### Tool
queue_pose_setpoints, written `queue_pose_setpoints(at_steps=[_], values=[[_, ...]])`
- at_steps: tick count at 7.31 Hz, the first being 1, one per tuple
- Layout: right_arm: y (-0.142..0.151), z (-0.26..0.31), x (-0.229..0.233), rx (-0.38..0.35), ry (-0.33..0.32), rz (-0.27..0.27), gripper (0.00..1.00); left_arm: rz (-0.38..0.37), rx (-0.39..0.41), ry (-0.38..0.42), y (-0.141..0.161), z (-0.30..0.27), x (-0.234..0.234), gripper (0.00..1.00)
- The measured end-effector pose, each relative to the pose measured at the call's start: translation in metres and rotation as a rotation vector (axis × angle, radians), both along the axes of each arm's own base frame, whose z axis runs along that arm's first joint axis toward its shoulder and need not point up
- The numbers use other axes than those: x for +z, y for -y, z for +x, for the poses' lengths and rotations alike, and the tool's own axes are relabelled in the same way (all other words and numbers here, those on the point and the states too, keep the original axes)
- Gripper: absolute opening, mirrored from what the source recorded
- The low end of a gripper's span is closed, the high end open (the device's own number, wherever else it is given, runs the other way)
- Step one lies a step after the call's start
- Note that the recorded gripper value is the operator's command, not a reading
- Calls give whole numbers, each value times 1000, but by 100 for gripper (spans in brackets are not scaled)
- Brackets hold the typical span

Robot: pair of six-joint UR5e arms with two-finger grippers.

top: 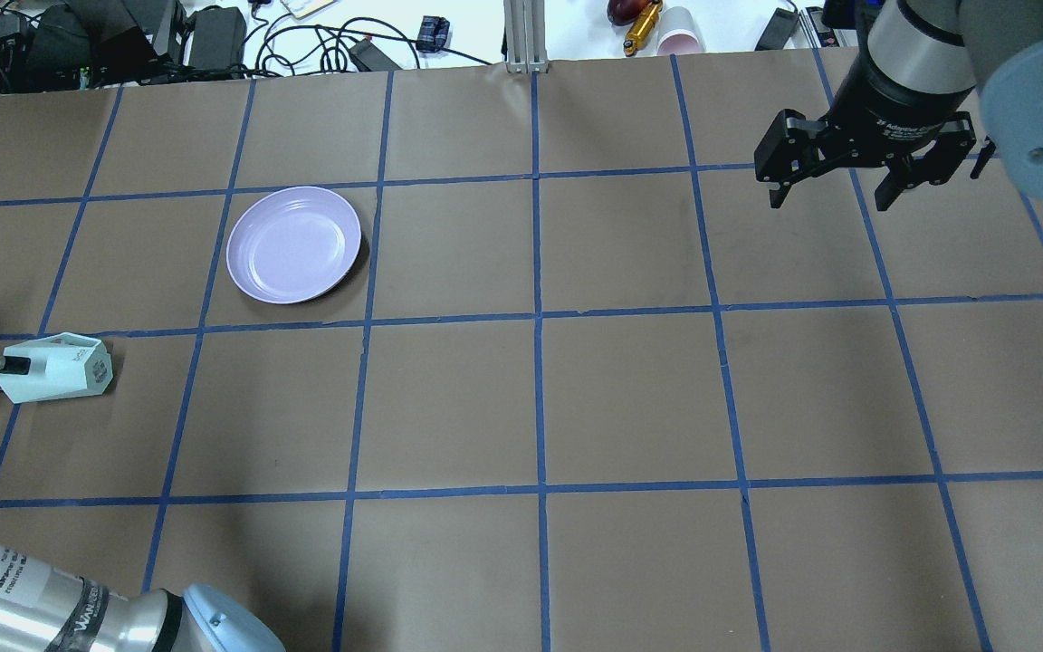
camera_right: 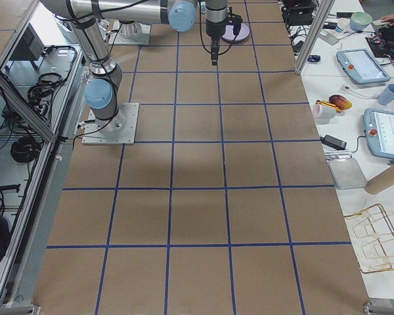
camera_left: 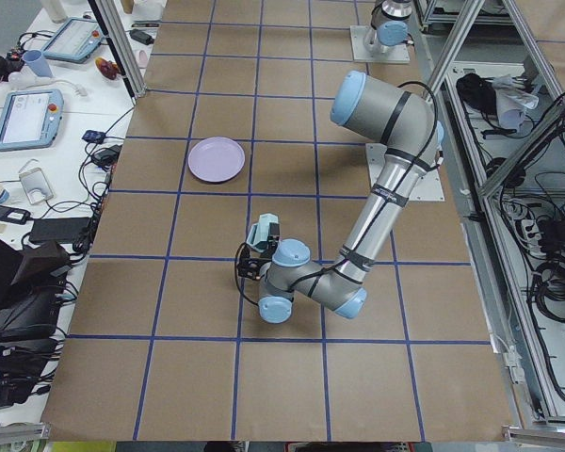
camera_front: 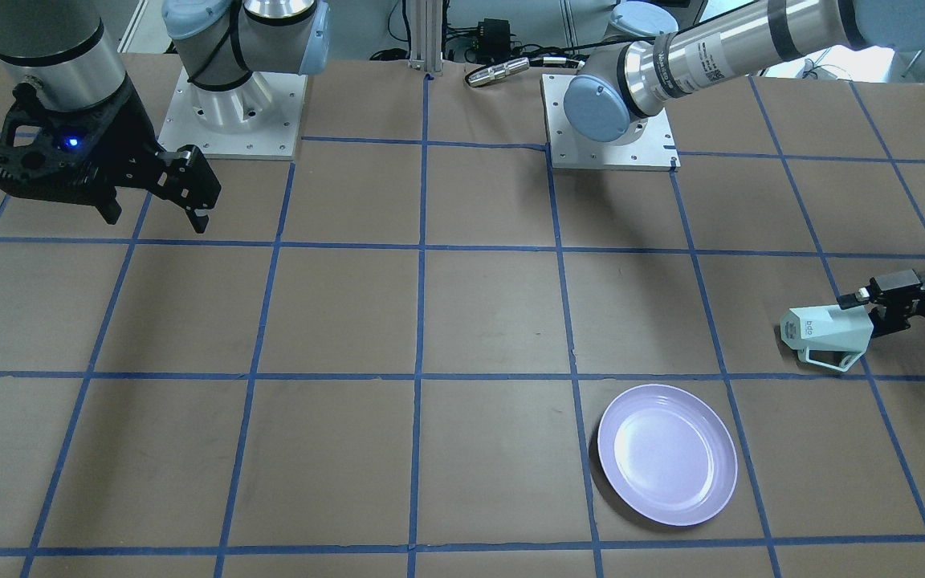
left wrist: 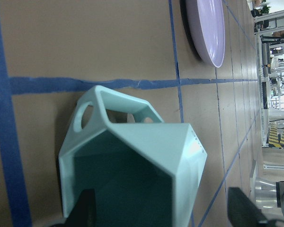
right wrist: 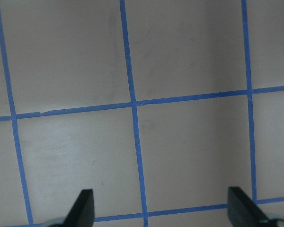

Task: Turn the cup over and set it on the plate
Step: 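Close the left gripper on the mug body and tilt it upright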

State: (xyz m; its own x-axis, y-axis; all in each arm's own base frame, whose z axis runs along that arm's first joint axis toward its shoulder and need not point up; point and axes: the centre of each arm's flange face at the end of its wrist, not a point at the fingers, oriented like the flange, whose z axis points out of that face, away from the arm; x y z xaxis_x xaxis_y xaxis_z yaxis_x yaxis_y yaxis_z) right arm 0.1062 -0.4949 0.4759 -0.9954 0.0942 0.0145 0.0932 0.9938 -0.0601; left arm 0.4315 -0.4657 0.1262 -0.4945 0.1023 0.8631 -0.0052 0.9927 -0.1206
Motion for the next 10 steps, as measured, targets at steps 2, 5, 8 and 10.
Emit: queue_pose_setpoints(at_steps=[2, 5, 8, 10], values=[[0, 0, 0, 0, 0, 0, 100, 4, -5, -37, 5, -11, -1, 97], [0, 0, 0, 0, 0, -1, 100, -12, -31, -53, 14, -24, -1, 91], [0, 0, 0, 0, 0, 0, 100, -23, -35, -51, 15, -25, 0, 53], [0, 0, 0, 0, 0, 0, 100, -34, -38, -47, 16, -24, 0, 17]])
